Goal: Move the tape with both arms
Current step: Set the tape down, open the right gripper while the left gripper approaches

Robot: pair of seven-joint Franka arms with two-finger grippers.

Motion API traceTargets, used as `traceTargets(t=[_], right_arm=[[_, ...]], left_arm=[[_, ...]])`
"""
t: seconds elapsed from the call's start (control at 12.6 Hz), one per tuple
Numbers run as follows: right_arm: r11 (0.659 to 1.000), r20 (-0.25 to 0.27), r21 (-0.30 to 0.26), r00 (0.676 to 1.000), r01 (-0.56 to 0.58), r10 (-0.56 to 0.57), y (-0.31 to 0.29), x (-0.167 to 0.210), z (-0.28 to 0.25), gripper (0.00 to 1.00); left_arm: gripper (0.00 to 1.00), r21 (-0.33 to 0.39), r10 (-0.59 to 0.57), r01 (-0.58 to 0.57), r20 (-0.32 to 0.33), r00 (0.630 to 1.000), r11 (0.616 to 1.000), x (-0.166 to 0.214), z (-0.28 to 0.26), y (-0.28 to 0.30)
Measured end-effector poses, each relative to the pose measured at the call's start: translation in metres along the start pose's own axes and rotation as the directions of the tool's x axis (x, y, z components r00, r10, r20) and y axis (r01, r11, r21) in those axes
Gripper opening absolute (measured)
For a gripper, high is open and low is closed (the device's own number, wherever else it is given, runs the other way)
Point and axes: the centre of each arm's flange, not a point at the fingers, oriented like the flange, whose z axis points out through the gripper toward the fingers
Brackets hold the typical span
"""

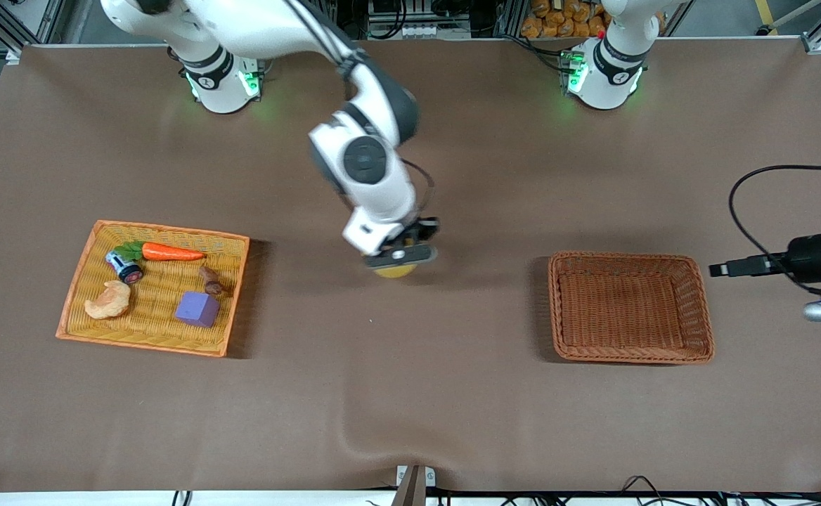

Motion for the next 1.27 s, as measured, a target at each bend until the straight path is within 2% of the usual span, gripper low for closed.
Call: traceTargets(t=[0.16, 0.24, 0.4, 0.48, 0.63, 0.79, 1.03, 1.19, 1.27], right_arm=[[1.000, -0.043, 0.026, 0.999, 0.001, 0.000, -0.015, -0.007, 0.057, 0.22], [0.999, -0.056, 0.032, 0.998, 0.000, 0.002, -0.014, -0.004, 0.074, 0.22], [1.000, -0.053, 0.029, 0.999, -0.006, 0.008, -0.016, -0.001, 0.074, 0.25], [0.999, -0.054, 0.031, 0.998, -0.013, 0.015, -0.017, -0.001, 0.074, 0.26], [0.998, -0.063, 0.042, 0.997, -0.035, 0.037, -0.022, 0.003, 0.062, 0.45], [0.999, -0.033, 0.011, 0.998, -0.048, 0.048, -0.021, 0.013, 0.027, 0.68], [0.994, 0.001, -0.017, 0.994, -0.108, 0.108, 0.020, 0.046, -0.097, 0.99], [0.989, 0.033, -0.040, 0.989, -0.143, 0.144, 0.065, 0.053, -0.175, 1.00], [0.985, 0.041, -0.049, 0.985, -0.163, 0.165, 0.088, 0.053, -0.198, 1.00]], left_arm=[[1.00, 0.017, 0.043, -0.045, 0.087, 0.995, 0.999, 0.013, 0.055, 0.026], [1.00, 0.050, 0.060, -0.067, 0.128, 0.990, 0.996, 0.017, 0.079, 0.037], [1.00, 0.136, 0.020, -0.046, 0.182, 0.983, 0.990, 0.019, 0.117, 0.062], [1.00, 0.174, -0.022, -0.011, 0.189, 0.982, 0.985, 0.018, 0.128, 0.073], [1.00, 0.203, -0.080, 0.039, 0.197, 0.977, 0.978, 0.015, 0.136, 0.080], [1.00, 0.214, -0.123, 0.072, 0.236, 0.964, 0.974, 0.010, 0.139, 0.070], [1.00, 0.239, -0.165, 0.087, 0.328, 0.930, 0.967, -0.004, 0.144, 0.052], [1.00, 0.258, -0.196, 0.097, 0.394, 0.898, 0.961, -0.017, 0.152, 0.048], [1.00, 0.268, -0.215, 0.108, 0.411, 0.886, 0.957, -0.021, 0.156, 0.048]])
